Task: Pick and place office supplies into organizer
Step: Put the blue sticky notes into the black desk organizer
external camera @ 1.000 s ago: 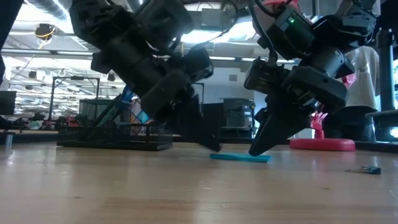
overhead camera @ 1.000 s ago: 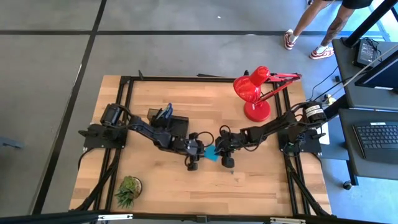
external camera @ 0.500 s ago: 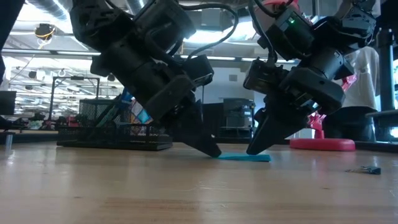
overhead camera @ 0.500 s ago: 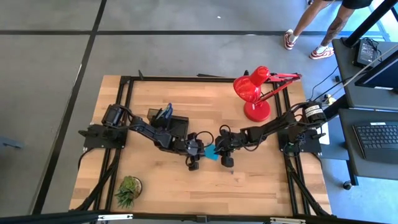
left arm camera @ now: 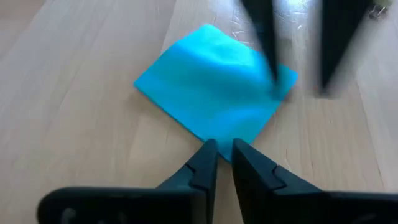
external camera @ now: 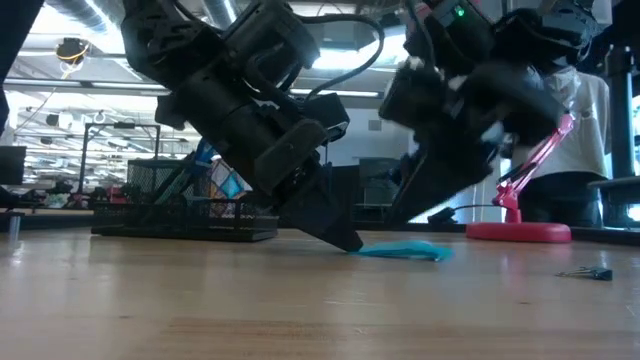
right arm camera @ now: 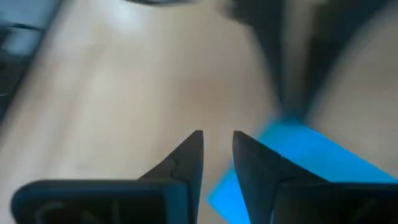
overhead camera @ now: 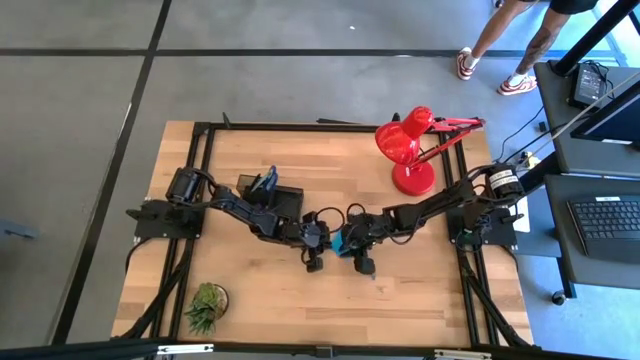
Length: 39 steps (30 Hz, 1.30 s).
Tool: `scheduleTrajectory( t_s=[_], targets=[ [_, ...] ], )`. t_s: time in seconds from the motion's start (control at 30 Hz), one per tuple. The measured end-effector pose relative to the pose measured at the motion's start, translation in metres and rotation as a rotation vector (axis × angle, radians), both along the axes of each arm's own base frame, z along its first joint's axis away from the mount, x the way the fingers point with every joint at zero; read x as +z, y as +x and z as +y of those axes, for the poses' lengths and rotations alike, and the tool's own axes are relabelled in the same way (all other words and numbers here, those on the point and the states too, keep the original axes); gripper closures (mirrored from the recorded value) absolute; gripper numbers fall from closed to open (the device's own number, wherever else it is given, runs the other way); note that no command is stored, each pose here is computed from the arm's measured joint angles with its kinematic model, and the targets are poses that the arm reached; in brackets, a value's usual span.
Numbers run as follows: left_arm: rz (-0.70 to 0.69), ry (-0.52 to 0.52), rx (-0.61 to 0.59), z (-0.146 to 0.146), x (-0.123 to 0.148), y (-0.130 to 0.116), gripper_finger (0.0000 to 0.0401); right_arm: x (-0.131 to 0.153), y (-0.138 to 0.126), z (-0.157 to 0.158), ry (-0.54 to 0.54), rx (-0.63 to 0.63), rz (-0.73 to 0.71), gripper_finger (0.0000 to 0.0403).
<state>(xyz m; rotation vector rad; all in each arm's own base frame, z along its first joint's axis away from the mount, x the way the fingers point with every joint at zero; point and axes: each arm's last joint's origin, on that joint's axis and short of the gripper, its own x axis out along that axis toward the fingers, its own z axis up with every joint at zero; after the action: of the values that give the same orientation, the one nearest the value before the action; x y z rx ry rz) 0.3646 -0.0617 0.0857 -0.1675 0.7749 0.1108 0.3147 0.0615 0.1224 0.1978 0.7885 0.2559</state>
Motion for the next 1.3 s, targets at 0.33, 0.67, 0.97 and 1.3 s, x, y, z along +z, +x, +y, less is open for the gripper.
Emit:
scheduleTrajectory(
  t_s=[0.33, 0.67, 0.97, 1.3],
  targets=[
    [0.0, 0.007, -0.029, 0.0, 0.0, 0.0, 0.0377, 0.015, 0.004, 0.019, -0.182, 0.224, 0.128, 0.0312],
    [0.0, 0.005, -0.033, 0.0, 0.0, 0.0, 0.0378, 0.029, -0.003, 0.055, -0.514, 0.179, 0.161, 0.0312],
    [0.0, 0.004, -0.034, -0.001, 0.0, 0.0, 0.0377, 0.027, -0.015, 0.082, -0.525, 0.264, 0.145, 0.0312],
    [-0.001, 0.003, -0.035, -0.001, 0.0, 0.0, 0.0377, 0.026, -0.015, 0.086, -0.417, 0.166, 0.172, 0.0312]
  ],
)
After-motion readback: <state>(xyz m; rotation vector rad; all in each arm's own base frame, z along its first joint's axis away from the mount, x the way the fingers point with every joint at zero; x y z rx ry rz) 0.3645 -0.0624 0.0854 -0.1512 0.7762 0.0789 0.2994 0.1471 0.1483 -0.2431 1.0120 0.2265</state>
